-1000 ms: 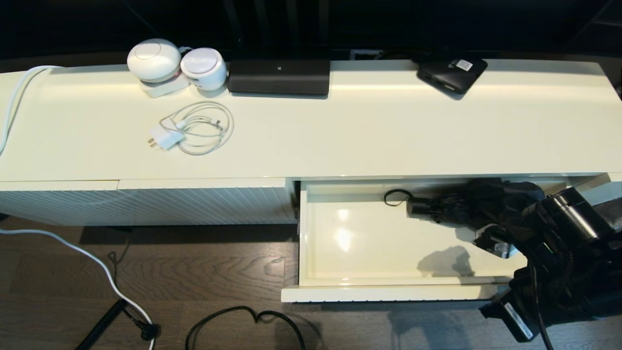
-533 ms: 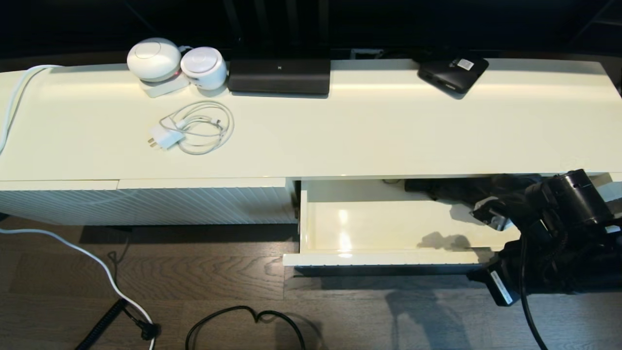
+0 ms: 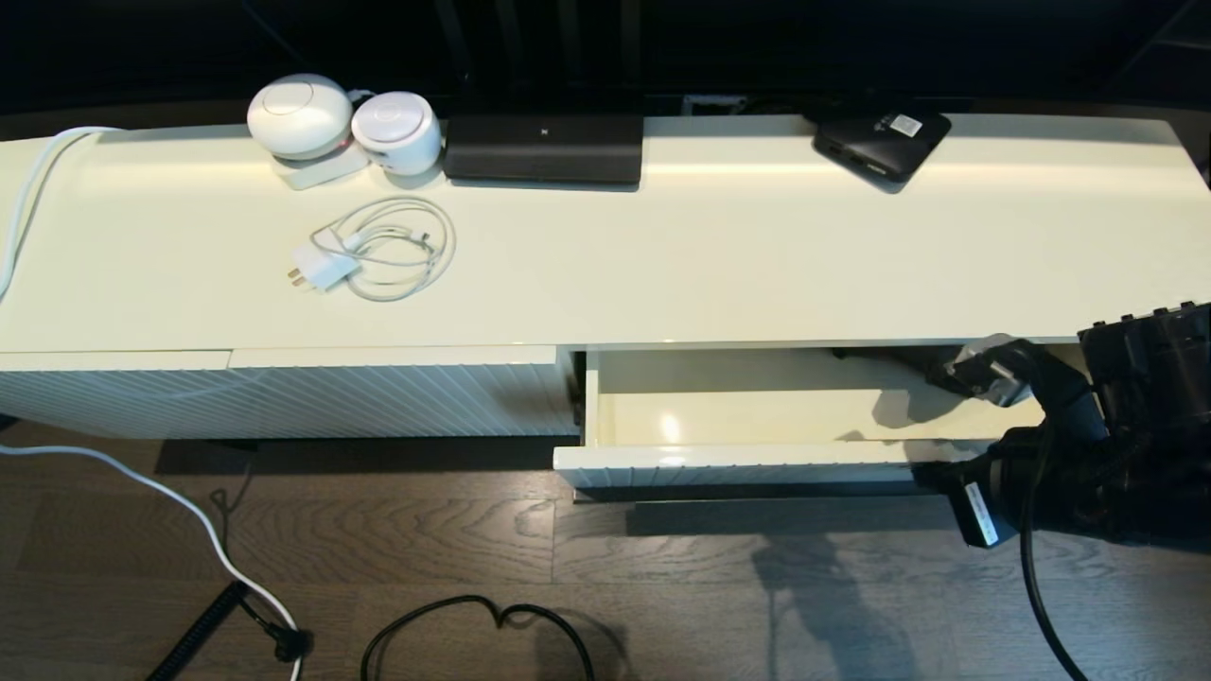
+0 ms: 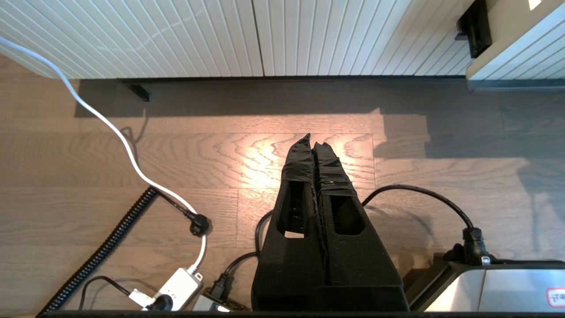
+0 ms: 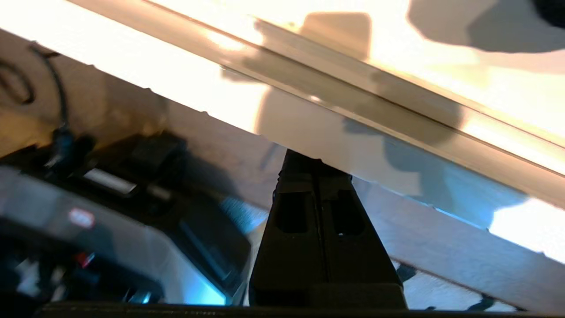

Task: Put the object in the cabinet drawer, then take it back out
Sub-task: Close the drawer

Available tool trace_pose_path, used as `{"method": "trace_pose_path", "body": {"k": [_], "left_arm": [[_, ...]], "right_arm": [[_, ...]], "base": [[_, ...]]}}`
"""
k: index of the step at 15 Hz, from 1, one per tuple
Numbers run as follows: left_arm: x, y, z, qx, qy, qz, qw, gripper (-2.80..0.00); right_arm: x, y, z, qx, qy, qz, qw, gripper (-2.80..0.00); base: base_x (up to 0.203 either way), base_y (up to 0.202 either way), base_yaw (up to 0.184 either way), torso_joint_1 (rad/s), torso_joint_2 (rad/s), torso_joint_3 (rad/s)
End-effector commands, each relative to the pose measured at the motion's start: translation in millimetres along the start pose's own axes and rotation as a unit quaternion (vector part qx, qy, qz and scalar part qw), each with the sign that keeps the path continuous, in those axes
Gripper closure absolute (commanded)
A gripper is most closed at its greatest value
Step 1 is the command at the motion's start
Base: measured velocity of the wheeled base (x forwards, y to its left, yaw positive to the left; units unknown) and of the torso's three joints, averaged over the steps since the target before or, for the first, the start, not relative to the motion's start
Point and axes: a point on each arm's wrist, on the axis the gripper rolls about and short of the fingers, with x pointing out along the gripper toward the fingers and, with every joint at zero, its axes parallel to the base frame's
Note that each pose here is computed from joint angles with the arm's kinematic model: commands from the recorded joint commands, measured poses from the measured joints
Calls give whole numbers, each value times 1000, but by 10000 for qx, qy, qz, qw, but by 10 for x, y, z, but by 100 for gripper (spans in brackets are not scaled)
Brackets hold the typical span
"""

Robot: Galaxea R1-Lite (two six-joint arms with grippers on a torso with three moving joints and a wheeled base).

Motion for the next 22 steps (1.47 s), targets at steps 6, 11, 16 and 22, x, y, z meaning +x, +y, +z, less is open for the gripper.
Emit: {"method": "trace_pose_path", "body": {"k": [6,11,16,22], "left_arm": [[0,0,1,-2,-4,6,10000,0],[0,0,1,-2,-3,4,10000,0],[1,0,-3,-2,4,-1,10000,0],[0,0,1,-2,-4,6,10000,0]], "right_arm": [[-14,-30,-1,62,-499,-645,9967,0],[11,-31,36,159,-863,-634,9941,0],[110,-15,24,278,-936,-561,9936,0],[284,-32,176,512,-1379,-499,9879,0]], "base": [[0,0,0,0,0,0],[0,0,0,0,0,0],[0,0,0,0,0,0],[0,0,0,0,0,0]]}}
